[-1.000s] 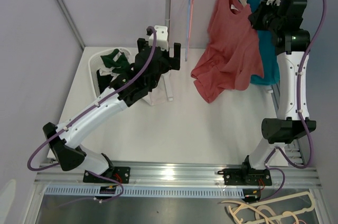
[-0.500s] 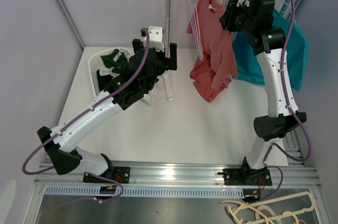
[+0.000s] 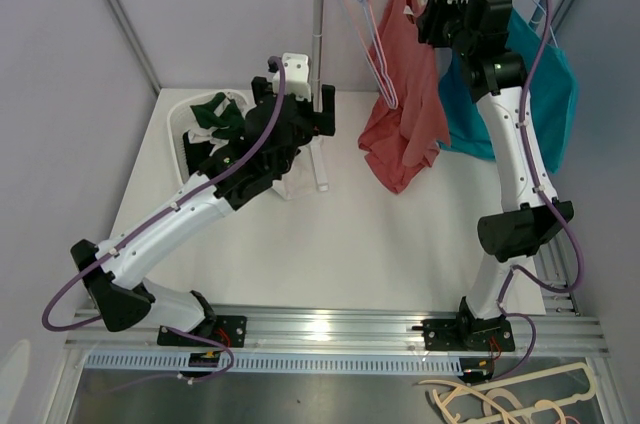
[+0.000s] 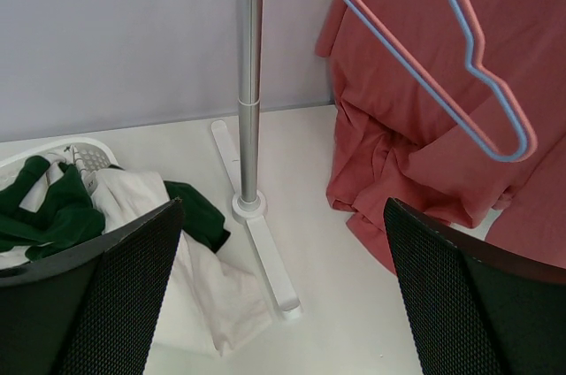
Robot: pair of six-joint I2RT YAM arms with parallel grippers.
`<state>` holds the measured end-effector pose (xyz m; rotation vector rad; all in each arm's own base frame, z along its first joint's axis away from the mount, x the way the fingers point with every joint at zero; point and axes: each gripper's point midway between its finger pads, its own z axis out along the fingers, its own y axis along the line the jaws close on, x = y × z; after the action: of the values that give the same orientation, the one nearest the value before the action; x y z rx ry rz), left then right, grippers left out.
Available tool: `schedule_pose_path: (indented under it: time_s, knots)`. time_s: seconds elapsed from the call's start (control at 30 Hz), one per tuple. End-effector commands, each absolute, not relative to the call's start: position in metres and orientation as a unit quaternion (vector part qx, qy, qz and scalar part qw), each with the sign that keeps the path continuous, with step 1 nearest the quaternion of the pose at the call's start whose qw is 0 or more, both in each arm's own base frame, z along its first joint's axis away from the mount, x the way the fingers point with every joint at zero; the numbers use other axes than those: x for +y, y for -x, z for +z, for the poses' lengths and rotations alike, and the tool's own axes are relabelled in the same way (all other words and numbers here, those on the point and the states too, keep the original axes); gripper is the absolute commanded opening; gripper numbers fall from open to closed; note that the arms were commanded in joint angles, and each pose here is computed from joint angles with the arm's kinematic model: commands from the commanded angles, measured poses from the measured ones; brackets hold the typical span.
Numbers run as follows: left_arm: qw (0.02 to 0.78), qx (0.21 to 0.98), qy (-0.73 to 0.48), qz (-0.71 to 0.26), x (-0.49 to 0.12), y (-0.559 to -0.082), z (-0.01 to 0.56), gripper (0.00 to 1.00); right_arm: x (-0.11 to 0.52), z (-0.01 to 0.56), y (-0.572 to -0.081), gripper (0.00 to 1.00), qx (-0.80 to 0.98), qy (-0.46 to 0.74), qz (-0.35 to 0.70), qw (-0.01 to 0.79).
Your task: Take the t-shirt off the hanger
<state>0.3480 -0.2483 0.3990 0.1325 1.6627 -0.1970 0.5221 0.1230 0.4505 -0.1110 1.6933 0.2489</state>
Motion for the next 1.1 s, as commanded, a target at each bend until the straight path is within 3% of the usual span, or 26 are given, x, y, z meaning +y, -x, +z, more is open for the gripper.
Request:
schedule_pose_path:
  time_s: [0.0, 0.77, 0.87, 1.07]
  knots:
    - [0.680, 0.724, -0.057, -0.097, -0.248, -0.343, 0.411, 0.99, 0.114, 0.503, -0.527, 0.50, 0.684, 0.041, 0.083, 0.724]
    - [0.681, 0.724, -0.069, -0.081, -0.258, -0.355, 0.403, 1.00, 0.138, 0.544, -0.545, 0.39, 0.598, 0.073, 0.088, 0.793]
    - [0.682, 0.724, -0.070, -0.079, -0.258, -0.356, 0.403, 1.00, 0.141, 0.550, -0.545, 0.35, 0.587, 0.069, 0.080, 0.803]
    - [0.683, 0.723, -0.069, -0.075, -0.258, -0.357, 0.402, 0.99, 0.136, 0.552, -0.551, 0.15, 0.580, 0.049, 0.065, 0.811]
